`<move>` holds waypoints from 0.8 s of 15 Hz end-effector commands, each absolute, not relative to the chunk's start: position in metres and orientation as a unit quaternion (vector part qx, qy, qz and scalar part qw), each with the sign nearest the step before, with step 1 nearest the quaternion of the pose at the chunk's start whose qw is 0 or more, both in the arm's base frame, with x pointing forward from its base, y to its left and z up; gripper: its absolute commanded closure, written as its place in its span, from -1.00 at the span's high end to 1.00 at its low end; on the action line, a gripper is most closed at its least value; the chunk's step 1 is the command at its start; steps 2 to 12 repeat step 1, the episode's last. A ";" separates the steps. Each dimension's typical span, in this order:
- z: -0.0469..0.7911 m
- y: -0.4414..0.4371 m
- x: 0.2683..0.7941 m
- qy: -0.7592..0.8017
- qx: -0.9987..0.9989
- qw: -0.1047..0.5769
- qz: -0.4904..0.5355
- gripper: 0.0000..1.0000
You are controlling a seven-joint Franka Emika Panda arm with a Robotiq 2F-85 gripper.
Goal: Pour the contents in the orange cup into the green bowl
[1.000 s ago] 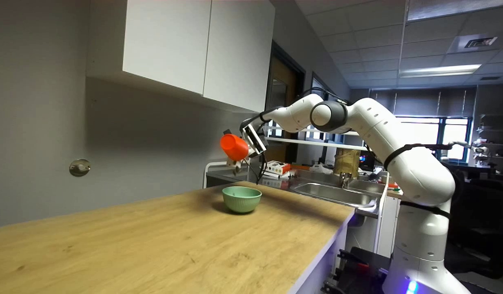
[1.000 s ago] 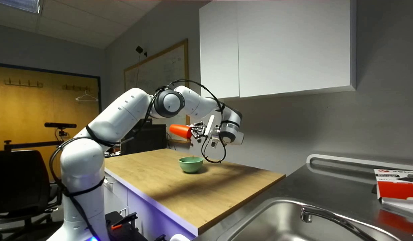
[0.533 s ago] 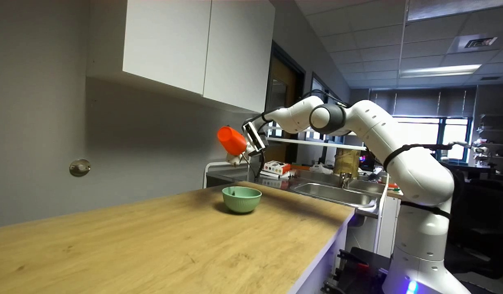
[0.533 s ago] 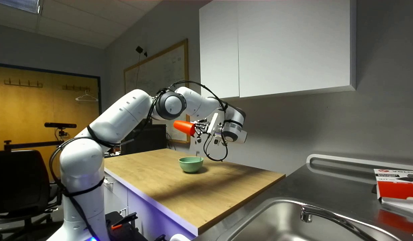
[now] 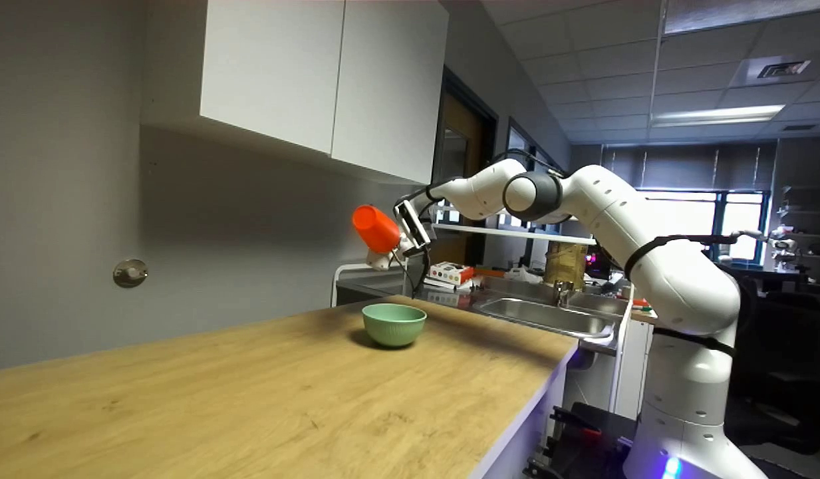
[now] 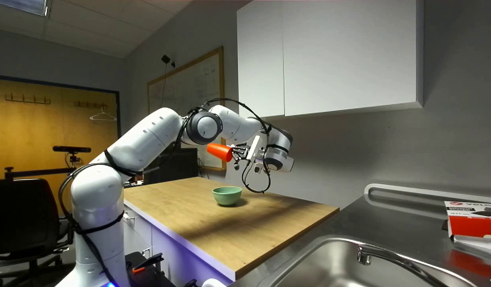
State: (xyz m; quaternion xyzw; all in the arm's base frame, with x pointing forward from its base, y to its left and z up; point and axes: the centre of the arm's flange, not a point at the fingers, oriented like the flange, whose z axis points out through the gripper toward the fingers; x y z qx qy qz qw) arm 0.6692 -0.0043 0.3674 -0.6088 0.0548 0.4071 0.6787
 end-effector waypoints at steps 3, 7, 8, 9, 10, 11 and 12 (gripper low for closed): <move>0.376 -0.007 0.678 0.049 -0.611 0.676 0.409 -0.98; 0.376 -0.007 0.678 0.049 -0.611 0.676 0.409 -0.98; 0.376 -0.007 0.678 0.049 -0.611 0.676 0.409 -0.98; 0.376 -0.007 0.678 0.049 -0.611 0.676 0.409 -0.98; 0.376 -0.007 0.678 0.049 -0.611 0.676 0.409 -0.98; 0.376 -0.007 0.678 0.049 -0.611 0.676 0.409 -0.98; 0.376 -0.007 0.678 0.049 -0.611 0.676 0.409 -0.98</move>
